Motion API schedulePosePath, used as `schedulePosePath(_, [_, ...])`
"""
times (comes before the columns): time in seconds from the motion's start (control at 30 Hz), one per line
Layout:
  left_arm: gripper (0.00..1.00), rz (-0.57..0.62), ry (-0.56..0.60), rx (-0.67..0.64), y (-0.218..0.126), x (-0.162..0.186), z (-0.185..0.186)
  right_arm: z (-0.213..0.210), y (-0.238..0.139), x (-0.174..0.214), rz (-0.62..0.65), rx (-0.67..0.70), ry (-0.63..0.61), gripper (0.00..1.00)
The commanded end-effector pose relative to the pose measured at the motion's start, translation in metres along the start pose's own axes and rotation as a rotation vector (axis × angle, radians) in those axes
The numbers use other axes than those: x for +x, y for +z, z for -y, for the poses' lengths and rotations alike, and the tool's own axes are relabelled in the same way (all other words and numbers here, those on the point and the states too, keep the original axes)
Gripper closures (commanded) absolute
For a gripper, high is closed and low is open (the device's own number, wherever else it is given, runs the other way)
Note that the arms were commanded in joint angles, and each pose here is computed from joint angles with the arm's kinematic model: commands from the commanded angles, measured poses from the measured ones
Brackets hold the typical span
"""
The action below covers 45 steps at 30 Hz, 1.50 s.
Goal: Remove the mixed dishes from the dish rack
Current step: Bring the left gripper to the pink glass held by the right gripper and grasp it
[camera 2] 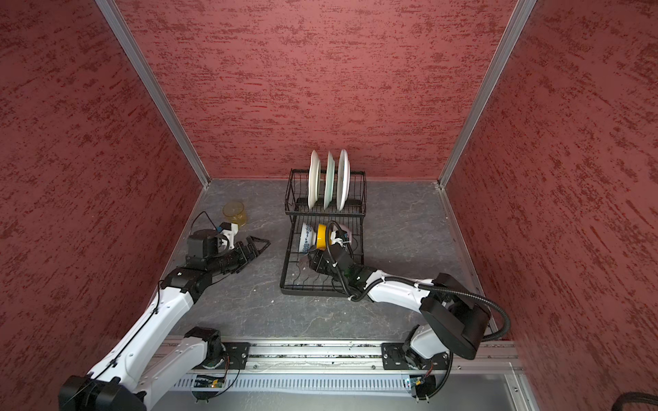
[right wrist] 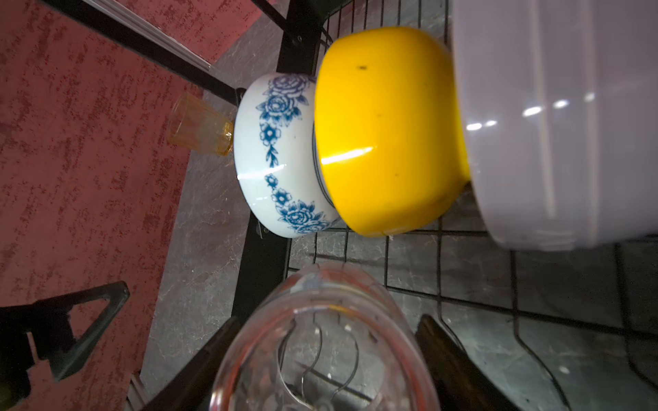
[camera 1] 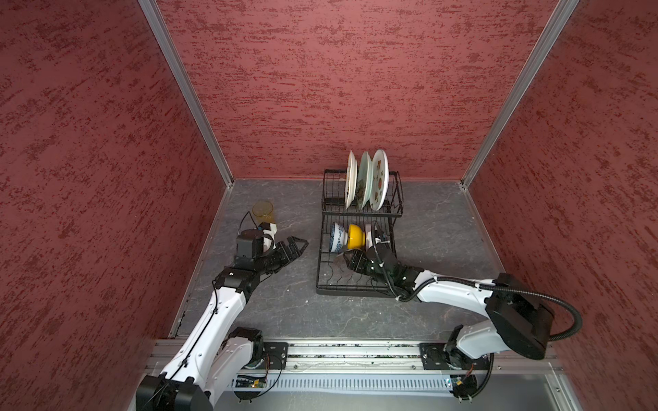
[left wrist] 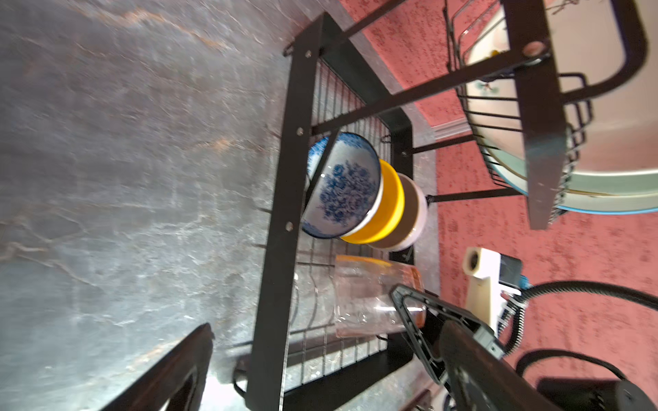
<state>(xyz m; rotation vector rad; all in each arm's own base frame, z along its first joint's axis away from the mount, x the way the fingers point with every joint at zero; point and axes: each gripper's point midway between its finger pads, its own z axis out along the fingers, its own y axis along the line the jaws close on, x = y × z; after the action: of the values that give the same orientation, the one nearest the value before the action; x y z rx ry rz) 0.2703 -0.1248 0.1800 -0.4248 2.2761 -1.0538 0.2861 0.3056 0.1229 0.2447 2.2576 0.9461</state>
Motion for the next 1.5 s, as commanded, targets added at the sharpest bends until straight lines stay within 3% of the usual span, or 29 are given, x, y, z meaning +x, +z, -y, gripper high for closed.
schedulePosePath(0.0, [0.00,-0.019,-0.030,0.099,0.000,0.004,0.019,-0.040,-0.012,-0.024,0.059,-0.156,0.059,0.44])
schedulePosePath(0.33, [0.08,-0.068,-0.067,0.225,0.006,0.010,0.052,-0.060,-0.029,-0.040,0.091,-0.269,0.109,0.45])
schedulePosePath(0.67, [0.34,-0.114,-0.083,0.336,0.018,0.015,0.081,-0.079,-0.038,-0.052,0.085,-0.387,0.171,0.46])
schedulePosePath(1.47, [0.53,-0.159,-0.084,0.553,0.034,0.028,0.129,-0.097,-0.061,-0.070,0.082,-0.535,0.245,0.46])
